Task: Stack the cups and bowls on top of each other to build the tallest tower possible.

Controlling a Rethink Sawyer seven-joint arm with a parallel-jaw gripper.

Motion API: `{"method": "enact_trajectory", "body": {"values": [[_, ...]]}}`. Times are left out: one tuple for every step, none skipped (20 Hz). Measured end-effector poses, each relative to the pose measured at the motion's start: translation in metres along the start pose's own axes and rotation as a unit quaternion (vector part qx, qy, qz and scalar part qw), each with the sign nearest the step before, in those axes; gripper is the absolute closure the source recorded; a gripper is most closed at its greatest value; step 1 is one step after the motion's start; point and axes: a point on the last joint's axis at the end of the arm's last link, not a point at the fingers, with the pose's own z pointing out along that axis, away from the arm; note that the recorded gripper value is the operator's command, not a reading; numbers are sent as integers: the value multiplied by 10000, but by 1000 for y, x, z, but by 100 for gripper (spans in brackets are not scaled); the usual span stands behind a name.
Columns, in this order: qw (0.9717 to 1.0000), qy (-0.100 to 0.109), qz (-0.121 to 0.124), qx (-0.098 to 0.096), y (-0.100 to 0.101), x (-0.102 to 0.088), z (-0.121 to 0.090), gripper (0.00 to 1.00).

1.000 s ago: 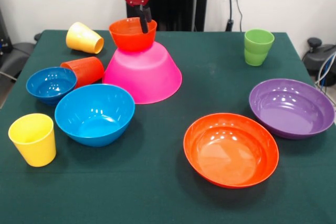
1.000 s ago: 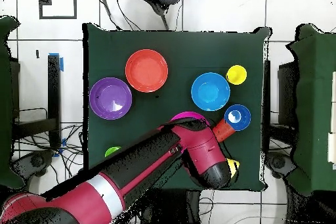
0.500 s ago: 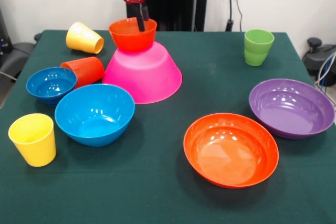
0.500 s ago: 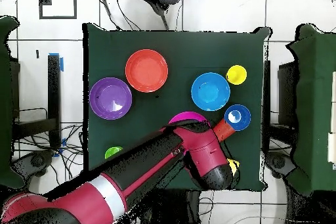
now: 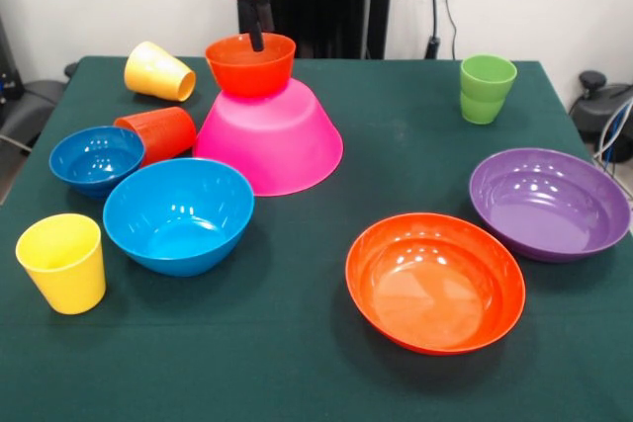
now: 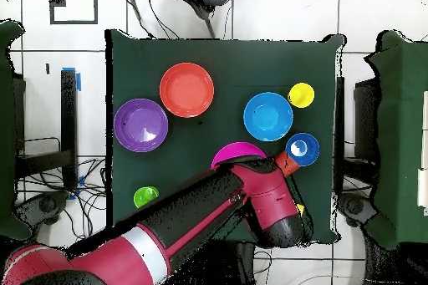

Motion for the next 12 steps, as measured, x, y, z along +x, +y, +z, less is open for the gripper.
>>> {"method": "enact_trajectory", "body": {"values": [[10000, -8, 14, 20, -1, 1, -1, 0], [10000, -13, 20, 35, -1, 2, -3, 0], [10000, -20, 21, 53, -2, 3, -4, 0], [10000, -23, 19, 62, -2, 4, -4, 0], [10000, -31, 9, 83, -3, 5, -6, 0], [9999, -40, -2, 104, -4, 6, -7, 0], [9999, -50, -10, 127, -4, 7, -9, 0], [9999, -56, -24, 156, -5, 9, -10, 0], [9998, -62, -37, 185, -6, 11, -11, 0], [9997, -65, -57, 223, -7, 13, -12, 0], [9996, -74, -75, 267, -8, 15, -13, 0], [9994, -82, -94, 311, -9, 17, -13, 0]]}}
